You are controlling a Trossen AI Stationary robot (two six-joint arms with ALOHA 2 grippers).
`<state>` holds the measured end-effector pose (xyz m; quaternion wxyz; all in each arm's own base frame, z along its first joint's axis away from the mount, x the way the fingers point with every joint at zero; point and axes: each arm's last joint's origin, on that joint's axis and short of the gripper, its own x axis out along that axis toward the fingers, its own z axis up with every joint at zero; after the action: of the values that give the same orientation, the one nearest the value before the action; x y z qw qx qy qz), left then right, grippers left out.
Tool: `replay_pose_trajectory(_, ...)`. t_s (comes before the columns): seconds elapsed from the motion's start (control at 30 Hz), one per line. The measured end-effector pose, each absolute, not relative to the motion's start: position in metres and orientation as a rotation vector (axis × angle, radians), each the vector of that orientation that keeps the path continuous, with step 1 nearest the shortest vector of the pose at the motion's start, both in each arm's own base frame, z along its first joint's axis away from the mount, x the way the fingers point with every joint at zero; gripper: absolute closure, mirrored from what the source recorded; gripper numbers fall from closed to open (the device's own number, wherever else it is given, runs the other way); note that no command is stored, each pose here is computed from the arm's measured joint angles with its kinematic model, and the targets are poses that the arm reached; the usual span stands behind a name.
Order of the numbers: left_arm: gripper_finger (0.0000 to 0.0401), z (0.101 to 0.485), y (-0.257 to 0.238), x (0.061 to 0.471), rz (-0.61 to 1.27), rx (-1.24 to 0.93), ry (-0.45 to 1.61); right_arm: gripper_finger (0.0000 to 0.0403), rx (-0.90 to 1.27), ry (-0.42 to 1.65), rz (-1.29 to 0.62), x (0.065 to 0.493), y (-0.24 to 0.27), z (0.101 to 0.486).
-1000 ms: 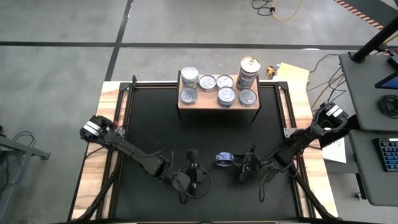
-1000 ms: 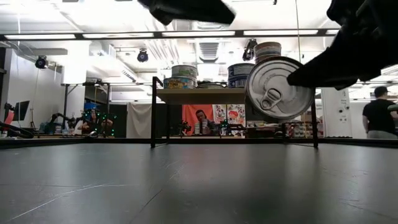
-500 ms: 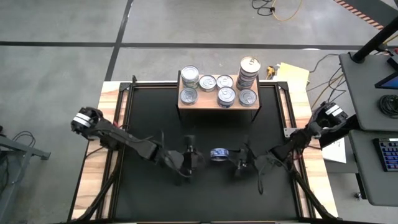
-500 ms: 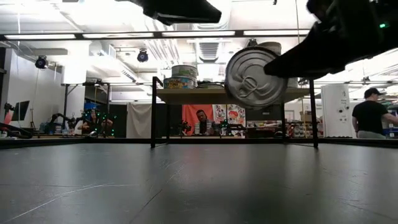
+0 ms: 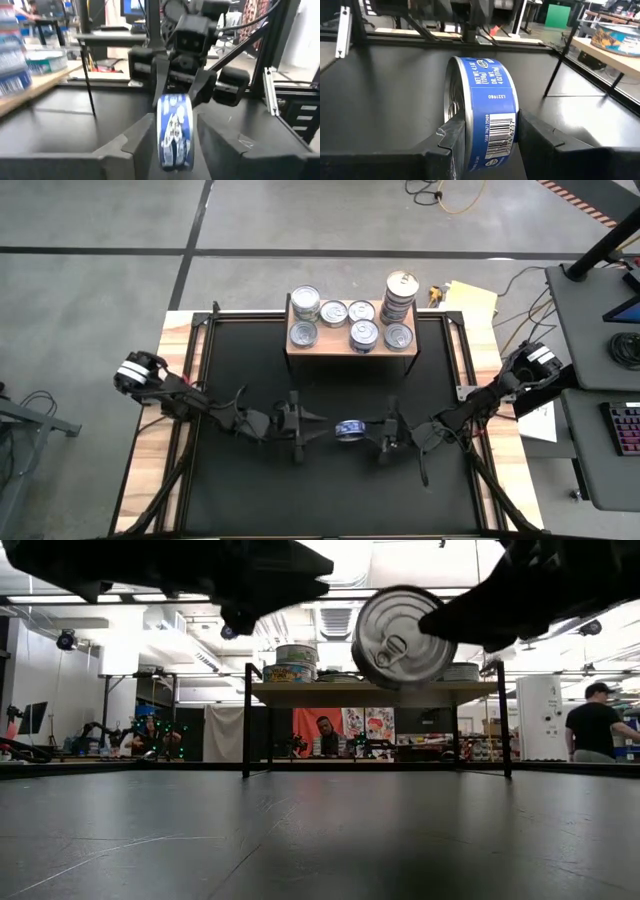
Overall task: Stack canned seafood by type on shelf
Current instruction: Stack the blue tuna can on top of the blue tuna can on the shelf
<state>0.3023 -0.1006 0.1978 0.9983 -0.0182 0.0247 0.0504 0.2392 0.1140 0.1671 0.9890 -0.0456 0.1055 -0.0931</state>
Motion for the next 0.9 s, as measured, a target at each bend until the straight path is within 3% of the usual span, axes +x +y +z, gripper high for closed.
replay_pose_trajectory(0.53,0.0077,0.184,-0.108,0.319,0.099,-0.093,0.101,0.0272,-0.171,0.182,-0.146,0.243,0.122,0.180)
replay_pose_trajectory(0.67,0.0055,0.184,-0.110,0.319,0.009,-0.092,0.105,0.0270,-0.195,0.175,-0.143,0.245,0.122,0.183)
replay_pose_trajectory(0.9,0.0050,0.185,-0.106,0.323,0.057,-0.093,0.091,0.0271,-0.201,0.152,-0.136,0.250,0.125,0.192)
